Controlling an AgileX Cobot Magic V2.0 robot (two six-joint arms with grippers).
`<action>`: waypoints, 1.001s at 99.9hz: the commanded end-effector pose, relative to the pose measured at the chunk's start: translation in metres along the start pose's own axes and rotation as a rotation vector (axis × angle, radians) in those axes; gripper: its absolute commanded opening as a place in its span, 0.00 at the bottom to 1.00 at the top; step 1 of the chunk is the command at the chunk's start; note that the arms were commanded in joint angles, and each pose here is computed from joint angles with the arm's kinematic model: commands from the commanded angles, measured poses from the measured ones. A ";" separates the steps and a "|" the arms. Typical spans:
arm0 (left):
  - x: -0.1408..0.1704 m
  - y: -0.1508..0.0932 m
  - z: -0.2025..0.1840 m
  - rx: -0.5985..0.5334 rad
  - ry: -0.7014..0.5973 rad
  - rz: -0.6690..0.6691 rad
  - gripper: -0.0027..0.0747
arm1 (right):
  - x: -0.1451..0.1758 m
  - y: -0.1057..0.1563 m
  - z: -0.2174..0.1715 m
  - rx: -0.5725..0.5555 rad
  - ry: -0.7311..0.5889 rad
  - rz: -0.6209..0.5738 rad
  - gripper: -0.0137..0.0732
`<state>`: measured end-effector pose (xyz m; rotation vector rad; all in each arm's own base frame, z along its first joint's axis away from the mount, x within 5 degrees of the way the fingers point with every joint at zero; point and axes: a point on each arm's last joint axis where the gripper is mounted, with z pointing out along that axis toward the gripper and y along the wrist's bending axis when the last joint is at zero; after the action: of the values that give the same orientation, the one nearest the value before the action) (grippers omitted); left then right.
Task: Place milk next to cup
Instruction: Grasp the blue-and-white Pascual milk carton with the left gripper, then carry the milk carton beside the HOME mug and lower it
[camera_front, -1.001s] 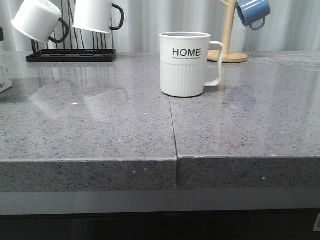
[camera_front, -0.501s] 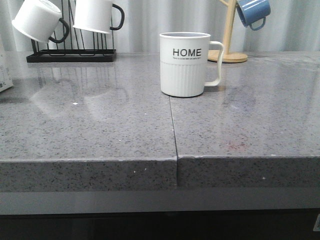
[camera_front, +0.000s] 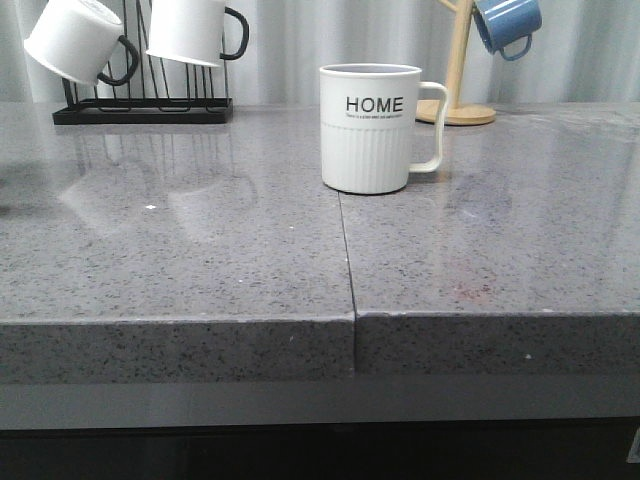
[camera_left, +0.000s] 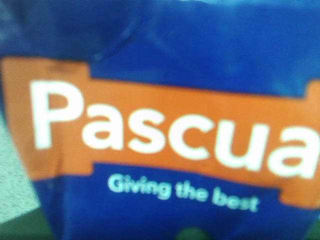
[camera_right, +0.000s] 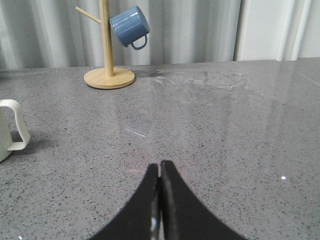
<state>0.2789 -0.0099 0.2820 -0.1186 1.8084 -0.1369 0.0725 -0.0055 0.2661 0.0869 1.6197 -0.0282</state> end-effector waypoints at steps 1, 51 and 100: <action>-0.059 -0.010 -0.024 0.053 -0.361 -0.026 0.14 | -0.015 0.001 -0.001 -0.004 -0.092 -0.005 0.02; -0.083 -0.065 -0.032 0.219 -0.352 -0.007 0.14 | -0.015 0.001 0.000 -0.004 -0.091 -0.005 0.02; -0.058 -0.143 -0.025 0.275 -0.399 -0.013 0.14 | -0.015 0.001 0.000 -0.004 -0.091 -0.005 0.02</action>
<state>0.2693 -0.1411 0.3170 0.1413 1.6821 -0.3825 0.0725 -0.0055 0.2661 0.0869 1.6197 -0.0282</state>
